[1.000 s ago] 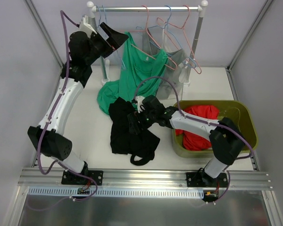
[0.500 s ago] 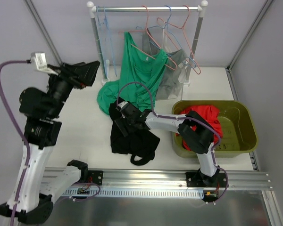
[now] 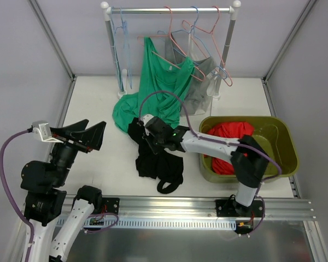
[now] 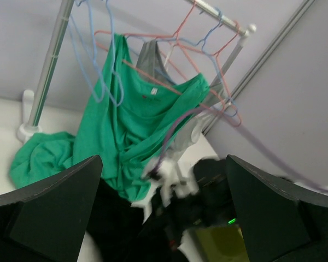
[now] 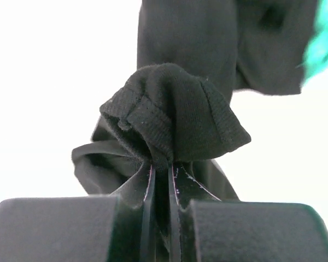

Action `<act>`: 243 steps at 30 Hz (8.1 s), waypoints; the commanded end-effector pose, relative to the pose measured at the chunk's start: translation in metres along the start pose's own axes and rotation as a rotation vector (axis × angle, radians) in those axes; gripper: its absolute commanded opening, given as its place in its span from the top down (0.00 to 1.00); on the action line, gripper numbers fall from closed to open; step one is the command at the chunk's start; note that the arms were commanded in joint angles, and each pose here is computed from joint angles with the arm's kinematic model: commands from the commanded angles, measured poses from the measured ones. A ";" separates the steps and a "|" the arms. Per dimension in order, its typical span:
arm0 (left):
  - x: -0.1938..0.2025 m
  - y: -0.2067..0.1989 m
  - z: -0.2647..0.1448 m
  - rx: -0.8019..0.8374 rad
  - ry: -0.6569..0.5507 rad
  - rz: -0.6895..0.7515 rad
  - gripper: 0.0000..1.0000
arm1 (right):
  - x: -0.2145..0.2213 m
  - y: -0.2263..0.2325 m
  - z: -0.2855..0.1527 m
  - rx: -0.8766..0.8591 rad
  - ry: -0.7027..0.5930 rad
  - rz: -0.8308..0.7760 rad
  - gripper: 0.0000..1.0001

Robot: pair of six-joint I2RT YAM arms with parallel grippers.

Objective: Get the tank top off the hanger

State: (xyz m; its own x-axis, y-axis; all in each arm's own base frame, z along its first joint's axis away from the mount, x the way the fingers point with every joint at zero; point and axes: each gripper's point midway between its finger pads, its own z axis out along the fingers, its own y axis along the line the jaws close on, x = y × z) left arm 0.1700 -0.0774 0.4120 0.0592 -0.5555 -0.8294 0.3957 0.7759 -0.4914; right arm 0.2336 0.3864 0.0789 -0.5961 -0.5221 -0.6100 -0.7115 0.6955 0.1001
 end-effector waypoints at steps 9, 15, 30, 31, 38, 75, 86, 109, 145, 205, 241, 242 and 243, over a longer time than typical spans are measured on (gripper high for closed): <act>0.078 0.058 -0.043 -0.136 0.224 0.172 0.01 | -0.154 -0.044 -0.277 0.120 -0.587 -0.042 1.00; 0.093 0.086 -0.056 -0.221 0.183 0.187 0.01 | -0.187 -0.108 -0.412 0.365 -0.759 -0.001 1.00; 0.072 0.091 -0.070 -0.279 0.076 0.163 0.01 | -0.046 -0.242 -0.421 0.729 -0.671 0.426 1.00; 0.072 0.090 -0.070 -0.276 0.074 0.164 0.01 | -0.026 -0.251 -0.394 0.728 -0.615 0.461 1.00; 0.070 0.085 -0.070 -0.260 0.081 0.151 0.01 | 0.044 -0.302 -0.313 0.795 -0.453 0.674 1.00; 0.081 -0.091 0.303 -0.024 0.388 -0.125 0.01 | 0.030 -0.182 -0.321 0.235 -0.773 0.616 0.01; 0.125 -0.090 0.392 -0.012 0.293 -0.221 0.05 | 0.037 -0.163 -0.325 0.184 -0.815 0.543 0.01; 0.112 -0.102 0.370 0.125 0.204 -0.189 1.00 | 0.028 -0.146 -0.325 0.082 -0.807 0.511 0.00; 0.004 -0.198 0.071 0.822 0.531 -0.436 1.00 | -0.073 -0.065 -0.337 -0.486 -0.791 0.162 0.03; -0.027 -0.216 0.069 1.129 0.031 0.127 1.00 | -0.094 -0.052 -0.238 -0.547 -0.554 0.160 1.00; 0.082 -0.118 0.237 0.471 0.588 -0.676 1.00 | -0.042 -0.083 -0.191 -0.178 -0.515 0.324 0.00; 0.080 -0.115 0.243 0.471 0.593 -0.688 1.00 | -0.041 -0.084 -0.190 -0.176 -0.512 0.321 0.01; 0.086 -0.106 0.254 0.455 0.625 -0.727 1.00 | -0.040 -0.084 -0.190 -0.177 -0.509 0.319 0.01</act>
State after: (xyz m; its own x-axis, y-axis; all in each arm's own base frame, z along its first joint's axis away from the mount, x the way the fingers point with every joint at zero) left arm 0.3620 -0.2936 0.4230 -0.7370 -0.5027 -0.4518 0.4376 0.1547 -0.8858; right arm 0.2410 0.2559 0.2238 -0.6158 -0.0147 -0.7878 -0.5901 0.6712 0.4487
